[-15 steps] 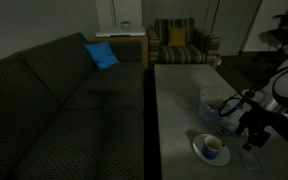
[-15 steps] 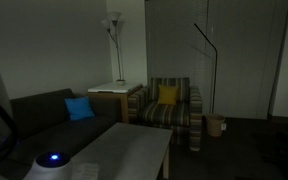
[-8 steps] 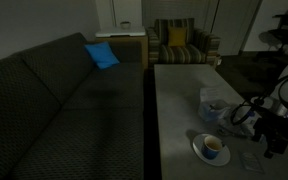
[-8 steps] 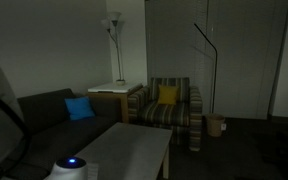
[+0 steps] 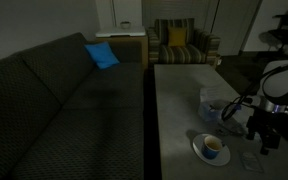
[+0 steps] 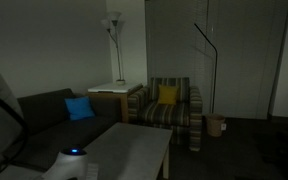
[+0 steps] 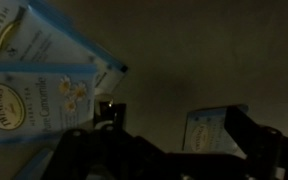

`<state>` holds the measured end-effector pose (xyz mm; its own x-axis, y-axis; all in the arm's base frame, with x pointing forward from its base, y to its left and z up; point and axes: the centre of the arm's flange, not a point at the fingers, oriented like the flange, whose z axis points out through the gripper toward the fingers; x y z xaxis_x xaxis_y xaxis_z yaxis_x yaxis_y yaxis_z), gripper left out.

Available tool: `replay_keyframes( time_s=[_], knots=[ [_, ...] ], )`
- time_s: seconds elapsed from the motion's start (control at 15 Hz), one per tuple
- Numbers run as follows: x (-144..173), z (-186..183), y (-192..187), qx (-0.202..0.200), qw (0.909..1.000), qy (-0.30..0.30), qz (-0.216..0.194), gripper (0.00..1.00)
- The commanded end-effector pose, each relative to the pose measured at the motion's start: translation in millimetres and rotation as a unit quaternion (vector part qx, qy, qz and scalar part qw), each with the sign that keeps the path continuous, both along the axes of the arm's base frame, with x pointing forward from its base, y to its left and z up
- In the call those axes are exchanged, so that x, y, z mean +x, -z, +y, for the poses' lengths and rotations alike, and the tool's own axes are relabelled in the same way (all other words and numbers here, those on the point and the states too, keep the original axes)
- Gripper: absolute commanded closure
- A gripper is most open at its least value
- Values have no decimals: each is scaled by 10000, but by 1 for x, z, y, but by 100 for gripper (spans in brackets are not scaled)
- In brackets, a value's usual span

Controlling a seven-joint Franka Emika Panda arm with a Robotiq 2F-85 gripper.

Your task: Use the spoon to stir in the cup

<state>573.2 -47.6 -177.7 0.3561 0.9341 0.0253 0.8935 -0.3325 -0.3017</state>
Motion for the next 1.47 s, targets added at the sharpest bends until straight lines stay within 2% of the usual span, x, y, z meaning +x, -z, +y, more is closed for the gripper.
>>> replay_keyframes(
  time_s=[0.0,0.2,0.73,0.93,1.13,1.4],
  knots=[
    [12,8,15,-29,9999,-73,90,0],
    [3,18,-9,-113,9999,-3,35,0],
    [10,17,-37,-251,9995,58,-192,0],
    [21,15,-33,-234,9983,-280,-457,0],
    [28,15,-14,-86,9966,-613,-537,0],
    [25,22,-1,-45,9953,-660,-706,0]
  ],
)
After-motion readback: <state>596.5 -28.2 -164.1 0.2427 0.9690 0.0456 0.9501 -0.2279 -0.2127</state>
